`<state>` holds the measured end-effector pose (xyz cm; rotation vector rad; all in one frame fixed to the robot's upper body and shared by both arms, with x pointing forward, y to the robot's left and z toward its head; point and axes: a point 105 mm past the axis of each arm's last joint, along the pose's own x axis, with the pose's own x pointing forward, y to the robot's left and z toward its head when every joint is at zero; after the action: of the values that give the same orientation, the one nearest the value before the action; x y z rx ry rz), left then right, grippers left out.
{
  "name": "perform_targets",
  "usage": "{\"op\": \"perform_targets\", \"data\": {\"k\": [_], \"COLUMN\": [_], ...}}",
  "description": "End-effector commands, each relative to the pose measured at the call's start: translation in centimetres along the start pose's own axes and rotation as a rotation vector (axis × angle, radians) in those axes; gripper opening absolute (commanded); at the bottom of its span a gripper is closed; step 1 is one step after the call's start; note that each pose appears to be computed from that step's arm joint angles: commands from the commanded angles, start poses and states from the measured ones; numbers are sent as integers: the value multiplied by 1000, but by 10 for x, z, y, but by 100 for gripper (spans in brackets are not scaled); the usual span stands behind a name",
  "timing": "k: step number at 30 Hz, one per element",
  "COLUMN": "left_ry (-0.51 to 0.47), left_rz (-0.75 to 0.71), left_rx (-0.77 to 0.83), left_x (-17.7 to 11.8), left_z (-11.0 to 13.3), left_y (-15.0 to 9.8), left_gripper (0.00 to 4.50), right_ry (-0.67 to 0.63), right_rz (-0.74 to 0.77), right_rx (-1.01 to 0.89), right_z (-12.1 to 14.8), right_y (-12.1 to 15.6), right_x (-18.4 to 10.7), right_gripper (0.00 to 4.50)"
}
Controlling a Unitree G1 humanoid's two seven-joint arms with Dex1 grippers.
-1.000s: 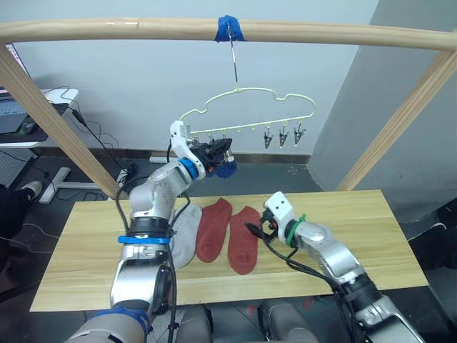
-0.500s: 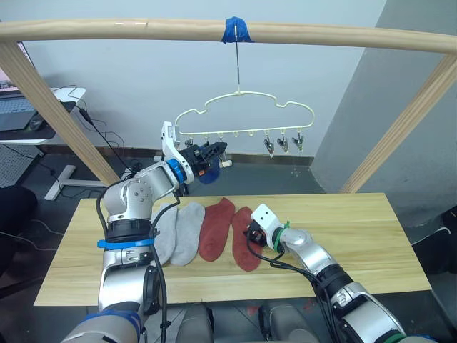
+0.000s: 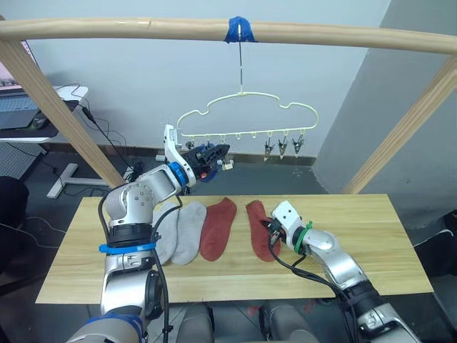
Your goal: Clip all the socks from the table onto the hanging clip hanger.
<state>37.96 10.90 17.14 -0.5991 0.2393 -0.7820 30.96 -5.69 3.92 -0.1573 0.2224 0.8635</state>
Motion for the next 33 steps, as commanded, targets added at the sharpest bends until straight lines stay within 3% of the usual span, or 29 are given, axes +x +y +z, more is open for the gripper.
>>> {"op": "perform_targets", "data": {"k": [1, 8, 14, 33], "left_ry": [17, 20, 36, 52], "left_rz": [-30, -93, -143, -151], "left_rx": [-17, -61, -103, -45], "left_x": [0, 2, 5, 7], "left_z": [-3, -2, -1, -5], "left_y": [-4, -12, -23, -25], "left_gripper": [16, 16, 16, 16], "right_ry": [-165, -276, -280, -367], "right_rz": [125, 218, 208, 163], "right_rx": [75, 296, 280, 262], "right_z": [46, 71, 74, 93], "right_y": [24, 37, 34, 18], "right_x": [-8, -19, -16, -10], "right_gripper": [1, 1, 1, 1]}}
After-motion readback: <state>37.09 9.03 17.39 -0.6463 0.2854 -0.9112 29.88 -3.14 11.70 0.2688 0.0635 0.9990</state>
